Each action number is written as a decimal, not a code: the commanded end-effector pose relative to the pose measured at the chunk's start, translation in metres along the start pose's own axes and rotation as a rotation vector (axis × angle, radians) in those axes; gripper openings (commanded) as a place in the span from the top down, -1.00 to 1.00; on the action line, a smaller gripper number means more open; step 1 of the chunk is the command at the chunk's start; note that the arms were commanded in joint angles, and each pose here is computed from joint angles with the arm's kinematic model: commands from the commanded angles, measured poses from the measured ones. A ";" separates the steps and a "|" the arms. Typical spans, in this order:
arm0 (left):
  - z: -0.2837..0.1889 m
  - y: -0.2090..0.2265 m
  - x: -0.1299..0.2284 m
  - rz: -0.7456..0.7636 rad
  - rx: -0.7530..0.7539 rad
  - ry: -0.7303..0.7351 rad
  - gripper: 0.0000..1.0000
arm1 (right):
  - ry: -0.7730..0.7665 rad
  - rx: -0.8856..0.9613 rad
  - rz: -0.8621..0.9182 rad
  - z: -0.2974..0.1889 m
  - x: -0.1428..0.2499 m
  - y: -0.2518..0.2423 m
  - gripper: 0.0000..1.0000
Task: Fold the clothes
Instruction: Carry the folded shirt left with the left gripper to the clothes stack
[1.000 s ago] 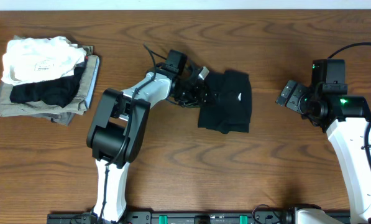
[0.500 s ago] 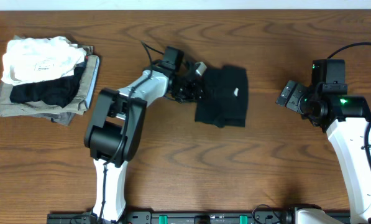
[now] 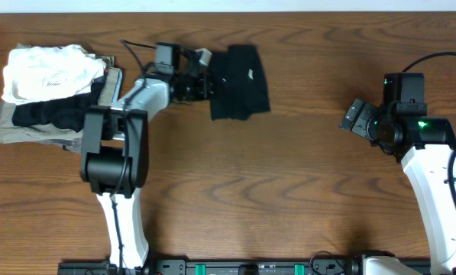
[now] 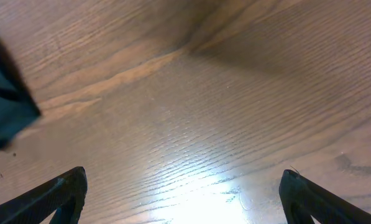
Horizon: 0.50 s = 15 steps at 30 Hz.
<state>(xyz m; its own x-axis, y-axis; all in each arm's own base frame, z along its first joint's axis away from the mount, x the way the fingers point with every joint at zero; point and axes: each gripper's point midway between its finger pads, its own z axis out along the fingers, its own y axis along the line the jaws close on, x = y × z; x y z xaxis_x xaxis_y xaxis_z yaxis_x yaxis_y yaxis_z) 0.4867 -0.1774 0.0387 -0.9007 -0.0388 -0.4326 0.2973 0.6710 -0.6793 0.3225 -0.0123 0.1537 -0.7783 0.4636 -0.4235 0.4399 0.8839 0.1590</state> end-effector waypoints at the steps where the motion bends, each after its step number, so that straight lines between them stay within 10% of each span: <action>1: -0.019 0.015 -0.027 0.028 -0.023 -0.078 0.88 | -0.009 0.002 -0.008 -0.003 -0.001 -0.003 -0.93; 15: -0.102 0.057 -0.100 0.068 -0.095 -0.318 0.88 | 0.001 -0.010 -0.008 -0.003 0.001 -0.001 -0.92</action>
<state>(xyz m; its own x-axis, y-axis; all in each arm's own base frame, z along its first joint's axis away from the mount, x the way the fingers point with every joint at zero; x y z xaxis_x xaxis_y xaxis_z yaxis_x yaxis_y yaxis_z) 0.5428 -0.0761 0.0679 -0.7988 -0.2072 -0.5649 0.2548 0.7340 -0.6295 0.3217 -0.0109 0.1533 -0.7814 0.4638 -0.4175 0.4373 0.8843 0.1639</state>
